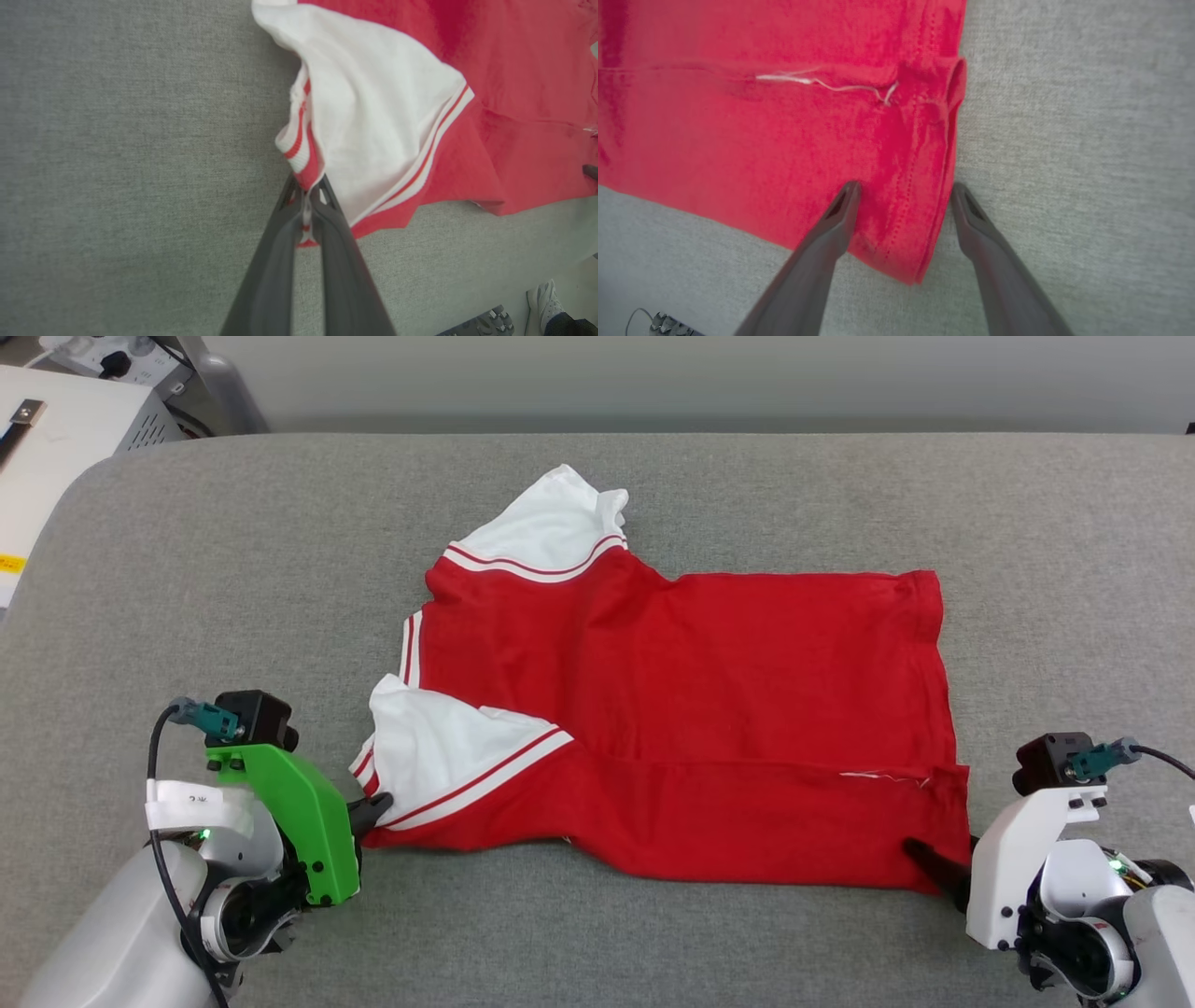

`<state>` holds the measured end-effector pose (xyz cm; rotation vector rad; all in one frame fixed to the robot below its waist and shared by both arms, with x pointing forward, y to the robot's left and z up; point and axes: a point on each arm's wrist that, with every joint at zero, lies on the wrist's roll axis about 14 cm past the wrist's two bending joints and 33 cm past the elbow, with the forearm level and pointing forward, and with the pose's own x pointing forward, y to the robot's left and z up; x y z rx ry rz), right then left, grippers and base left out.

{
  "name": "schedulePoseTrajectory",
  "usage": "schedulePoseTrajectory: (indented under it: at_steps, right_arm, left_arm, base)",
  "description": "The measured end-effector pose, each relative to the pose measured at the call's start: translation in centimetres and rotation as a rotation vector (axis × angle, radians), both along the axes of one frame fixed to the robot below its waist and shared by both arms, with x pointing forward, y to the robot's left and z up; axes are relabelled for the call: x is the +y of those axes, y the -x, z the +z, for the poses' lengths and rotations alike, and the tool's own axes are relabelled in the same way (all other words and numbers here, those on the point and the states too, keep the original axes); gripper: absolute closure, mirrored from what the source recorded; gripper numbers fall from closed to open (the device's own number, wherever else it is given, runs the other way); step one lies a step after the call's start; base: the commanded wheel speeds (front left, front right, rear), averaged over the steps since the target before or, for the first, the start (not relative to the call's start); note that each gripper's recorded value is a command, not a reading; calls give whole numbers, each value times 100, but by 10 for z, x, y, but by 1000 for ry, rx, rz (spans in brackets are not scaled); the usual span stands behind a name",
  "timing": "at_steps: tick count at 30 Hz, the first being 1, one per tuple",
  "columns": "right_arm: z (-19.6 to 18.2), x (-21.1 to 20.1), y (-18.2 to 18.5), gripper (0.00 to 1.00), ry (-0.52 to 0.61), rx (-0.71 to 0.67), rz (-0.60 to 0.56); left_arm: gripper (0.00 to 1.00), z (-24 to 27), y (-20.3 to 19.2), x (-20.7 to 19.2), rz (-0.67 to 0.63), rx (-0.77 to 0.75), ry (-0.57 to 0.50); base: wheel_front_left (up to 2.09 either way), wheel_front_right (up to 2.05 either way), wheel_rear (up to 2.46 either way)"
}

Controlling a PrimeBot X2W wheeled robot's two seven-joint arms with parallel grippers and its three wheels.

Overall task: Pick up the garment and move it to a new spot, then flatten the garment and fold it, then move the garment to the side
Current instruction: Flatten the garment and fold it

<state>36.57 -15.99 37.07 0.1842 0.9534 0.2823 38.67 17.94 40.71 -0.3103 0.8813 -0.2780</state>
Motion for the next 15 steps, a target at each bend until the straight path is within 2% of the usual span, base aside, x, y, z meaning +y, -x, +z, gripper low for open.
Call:
schedulePoseTrajectory:
  at_steps: [3, 4, 5, 6, 15]
  right_arm:
    - [-10, 4, 6, 0, 0, 70, 5]
    - [-11, 5, 6, 16, 0, 85, 9]
    - [-12, 6, 6, 62, -1, 91, 13]
    - [-12, 7, 5, 100, -3, 91, 13]
    - [11, 9, -9, 100, -23, -9, 0]
  left_arm:
    - [100, -3, 4, 2, 7, 8, -2]
    - [100, -5, 5, 3, 11, 14, -4]
    - [100, -5, 5, 3, 10, 16, -5]
    - [100, -5, 5, 3, 10, 16, -4]
    - [100, 8, 6, 3, 17, -43, 1]
  base:
    - [0, 0, 0]
    - [0, 0, 0]
    - [0, 0, 0]
    - [0, 0, 0]
    - [0, 0, 0]
